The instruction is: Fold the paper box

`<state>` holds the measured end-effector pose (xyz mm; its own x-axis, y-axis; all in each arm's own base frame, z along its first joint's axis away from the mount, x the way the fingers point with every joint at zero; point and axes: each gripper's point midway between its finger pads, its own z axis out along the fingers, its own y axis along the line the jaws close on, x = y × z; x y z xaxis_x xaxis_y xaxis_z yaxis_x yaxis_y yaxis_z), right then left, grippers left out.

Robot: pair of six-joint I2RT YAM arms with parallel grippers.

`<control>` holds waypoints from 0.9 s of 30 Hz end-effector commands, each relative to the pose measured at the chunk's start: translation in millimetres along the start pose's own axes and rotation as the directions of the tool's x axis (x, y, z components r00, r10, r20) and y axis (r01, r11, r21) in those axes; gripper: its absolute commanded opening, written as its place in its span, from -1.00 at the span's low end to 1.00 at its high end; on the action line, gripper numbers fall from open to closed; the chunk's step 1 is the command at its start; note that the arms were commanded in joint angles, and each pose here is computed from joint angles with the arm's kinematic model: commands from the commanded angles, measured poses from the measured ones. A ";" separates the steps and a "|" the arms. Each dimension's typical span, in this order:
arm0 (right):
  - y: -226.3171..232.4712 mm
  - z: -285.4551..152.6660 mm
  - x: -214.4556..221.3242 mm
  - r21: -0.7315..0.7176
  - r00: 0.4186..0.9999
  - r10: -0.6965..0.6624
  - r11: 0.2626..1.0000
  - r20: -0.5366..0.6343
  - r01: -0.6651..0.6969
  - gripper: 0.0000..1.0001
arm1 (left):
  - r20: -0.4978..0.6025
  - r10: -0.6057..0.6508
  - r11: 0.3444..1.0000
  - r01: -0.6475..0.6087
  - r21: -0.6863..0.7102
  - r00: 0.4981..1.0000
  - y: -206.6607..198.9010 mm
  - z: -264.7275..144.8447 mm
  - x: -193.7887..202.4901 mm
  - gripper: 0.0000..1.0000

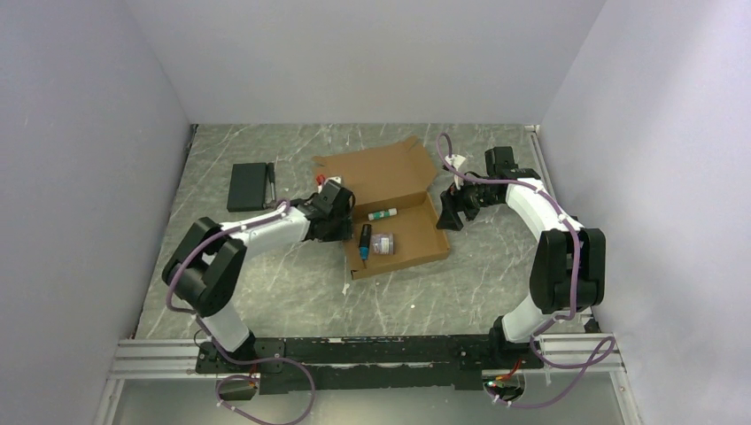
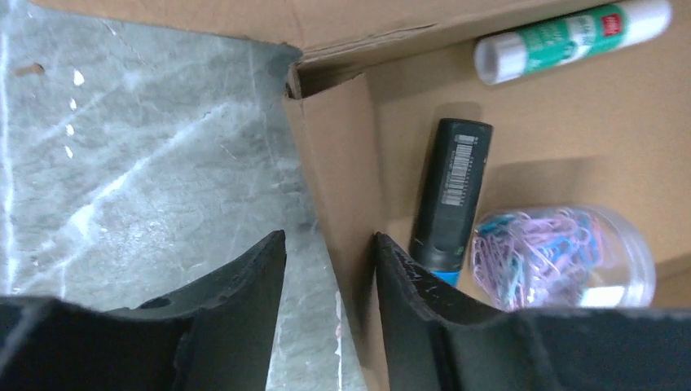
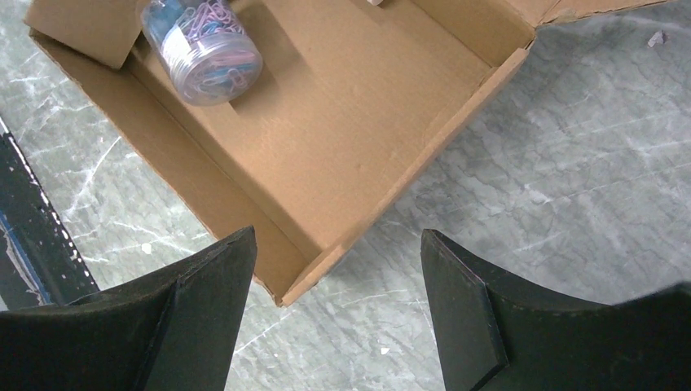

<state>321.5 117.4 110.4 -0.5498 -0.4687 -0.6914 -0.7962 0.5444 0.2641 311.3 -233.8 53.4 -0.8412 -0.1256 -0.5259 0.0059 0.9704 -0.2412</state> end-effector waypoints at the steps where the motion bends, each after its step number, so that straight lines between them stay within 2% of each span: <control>1: 5.2 -10.8 -18.0 -0.003 0.997 -0.058 0.998 0.052 0.059 0.55 | -0.020 -0.036 0.998 0.035 -0.049 0.999 3.2 12.8 -0.2 -0.17; 5: 5.2 -10.1 -17.8 -0.006 0.997 -0.059 0.998 0.052 0.059 0.55 | -0.052 0.015 0.988 -0.022 -0.152 0.999 19.3 18.7 3.9 -0.91; 6: 4.9 -10.1 -17.6 -0.005 0.997 -0.058 0.998 0.051 0.058 0.55 | -0.056 0.026 0.983 -0.036 -0.181 0.998 24.2 19.5 4.4 -1.00; 10: 4.6 -9.9 -17.2 -0.004 0.997 -0.057 0.998 0.050 0.058 0.55 | -0.058 0.066 0.963 -0.079 -0.256 0.996 34.8 22.1 4.8 -1.00; 14: 4.6 -9.1 -16.2 -0.005 0.997 -0.054 0.999 0.047 0.054 0.55 | -0.056 0.092 0.968 -0.102 -0.227 0.994 27.2 22.2 3.8 -1.00; 15: 4.2 -9.2 -16.5 -0.005 0.997 -0.054 0.998 0.048 0.055 0.55 | -0.054 0.095 0.969 -0.105 -0.223 0.994 26.2 20.9 2.5 -0.95; 21: 4.3 -8.5 -15.8 -0.007 0.998 -0.053 0.999 0.046 0.053 0.55 | -0.025 0.113 0.975 -0.116 -0.192 0.993 19.0 4.7 -8.9 -0.31; 24: 4.2 -8.7 -15.7 -0.007 0.998 -0.052 0.999 0.046 0.053 0.55 | -0.013 0.116 0.980 -0.117 -0.159 0.993 12.8 -3.3 -13.1 -0.14; 27: 4.6 -8.6 -16.1 -0.008 0.997 -0.054 0.998 0.047 0.054 0.55 | -0.011 0.120 0.984 -0.121 -0.133 0.993 8.2 -10.7 -15.8 -0.10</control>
<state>319.8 117.6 110.1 -0.5516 -0.4701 -0.6890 -0.7969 0.5411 0.2688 313.1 -216.5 33.6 -0.8735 -0.0054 -0.4868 0.0079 0.9996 -0.0253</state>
